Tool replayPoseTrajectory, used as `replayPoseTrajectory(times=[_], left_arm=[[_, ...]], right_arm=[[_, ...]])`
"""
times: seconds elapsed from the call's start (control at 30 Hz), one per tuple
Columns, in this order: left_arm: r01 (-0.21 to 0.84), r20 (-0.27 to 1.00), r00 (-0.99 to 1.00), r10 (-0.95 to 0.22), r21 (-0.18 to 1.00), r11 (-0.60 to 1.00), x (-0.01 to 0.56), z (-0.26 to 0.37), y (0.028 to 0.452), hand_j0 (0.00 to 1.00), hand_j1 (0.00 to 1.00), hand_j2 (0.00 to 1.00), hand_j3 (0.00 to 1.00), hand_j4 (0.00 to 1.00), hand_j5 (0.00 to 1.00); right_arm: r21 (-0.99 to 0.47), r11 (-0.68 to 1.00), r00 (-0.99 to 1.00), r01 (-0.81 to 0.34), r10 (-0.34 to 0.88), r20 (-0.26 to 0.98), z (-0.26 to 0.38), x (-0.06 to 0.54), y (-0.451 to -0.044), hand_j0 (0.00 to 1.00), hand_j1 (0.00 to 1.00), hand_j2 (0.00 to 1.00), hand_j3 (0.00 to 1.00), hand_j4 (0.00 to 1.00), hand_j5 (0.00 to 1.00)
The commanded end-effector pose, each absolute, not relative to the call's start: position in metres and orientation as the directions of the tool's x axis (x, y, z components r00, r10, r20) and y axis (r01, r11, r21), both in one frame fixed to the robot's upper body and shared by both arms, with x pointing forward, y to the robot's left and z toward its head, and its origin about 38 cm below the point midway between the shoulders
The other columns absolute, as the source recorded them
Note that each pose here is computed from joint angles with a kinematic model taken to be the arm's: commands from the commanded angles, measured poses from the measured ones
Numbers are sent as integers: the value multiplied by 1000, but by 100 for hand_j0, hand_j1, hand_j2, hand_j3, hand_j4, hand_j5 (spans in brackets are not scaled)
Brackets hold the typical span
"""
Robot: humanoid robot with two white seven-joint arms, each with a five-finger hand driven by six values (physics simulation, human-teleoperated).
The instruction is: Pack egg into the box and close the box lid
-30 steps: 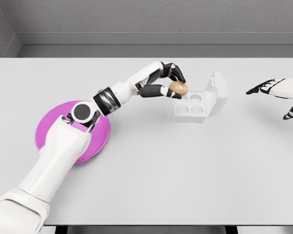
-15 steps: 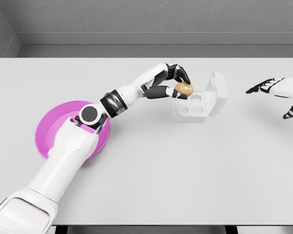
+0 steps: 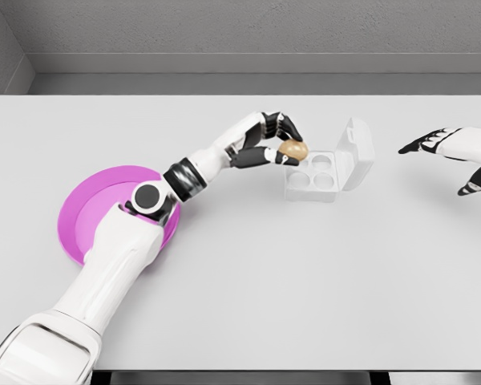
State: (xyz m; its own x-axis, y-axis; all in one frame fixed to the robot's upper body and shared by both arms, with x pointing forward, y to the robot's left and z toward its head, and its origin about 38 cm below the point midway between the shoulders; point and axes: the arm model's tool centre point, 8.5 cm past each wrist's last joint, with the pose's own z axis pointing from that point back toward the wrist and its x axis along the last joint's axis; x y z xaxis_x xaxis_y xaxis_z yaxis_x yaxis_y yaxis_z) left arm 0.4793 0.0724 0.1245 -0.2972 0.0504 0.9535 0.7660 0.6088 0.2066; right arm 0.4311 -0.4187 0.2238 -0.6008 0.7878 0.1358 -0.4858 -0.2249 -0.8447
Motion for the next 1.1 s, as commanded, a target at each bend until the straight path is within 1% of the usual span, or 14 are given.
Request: replayPoseTrajectory(times=[0.0, 0.17, 0.37, 0.57, 0.6, 0.83, 1.07], left_arm=[[765, 956, -290, 50, 200, 612, 480, 122, 74, 37, 37, 37, 37, 37, 37], [764, 949, -312, 35, 229, 603, 485, 132, 71, 37, 37, 37, 37, 37, 37], [766, 956, -292, 13, 226, 602, 486, 123, 73, 36, 36, 36, 36, 36, 36], [771, 953, -303, 4, 242, 590, 487, 127, 71, 36, 36, 36, 36, 36, 36], [769, 948, -316, -28, 273, 578, 487, 125, 70, 36, 36, 36, 36, 36, 36], [779, 963, -264, -62, 250, 574, 489, 119, 70, 37, 37, 37, 37, 37, 37], [789, 964, -254, -84, 257, 558, 492, 122, 64, 37, 37, 37, 37, 37, 37]], right_arm=[[-846, -215, -601, -488, 785, 147, 222, 432, -416, 100, 100, 100, 100, 100, 100], [-848, -213, -601, -486, 785, 147, 222, 433, -415, 100, 100, 100, 100, 100, 100], [-846, -209, -595, -491, 790, 150, 221, 433, -418, 100, 100, 100, 100, 100, 100], [-847, -209, -596, -489, 789, 149, 222, 433, -417, 100, 100, 100, 100, 100, 100], [-847, -209, -596, -489, 789, 149, 222, 433, -417, 100, 100, 100, 100, 100, 100], [-848, -211, -597, -487, 789, 147, 222, 434, -417, 100, 100, 100, 100, 100, 100], [-849, -211, -598, -485, 788, 146, 223, 434, -417, 100, 100, 100, 100, 100, 100]])
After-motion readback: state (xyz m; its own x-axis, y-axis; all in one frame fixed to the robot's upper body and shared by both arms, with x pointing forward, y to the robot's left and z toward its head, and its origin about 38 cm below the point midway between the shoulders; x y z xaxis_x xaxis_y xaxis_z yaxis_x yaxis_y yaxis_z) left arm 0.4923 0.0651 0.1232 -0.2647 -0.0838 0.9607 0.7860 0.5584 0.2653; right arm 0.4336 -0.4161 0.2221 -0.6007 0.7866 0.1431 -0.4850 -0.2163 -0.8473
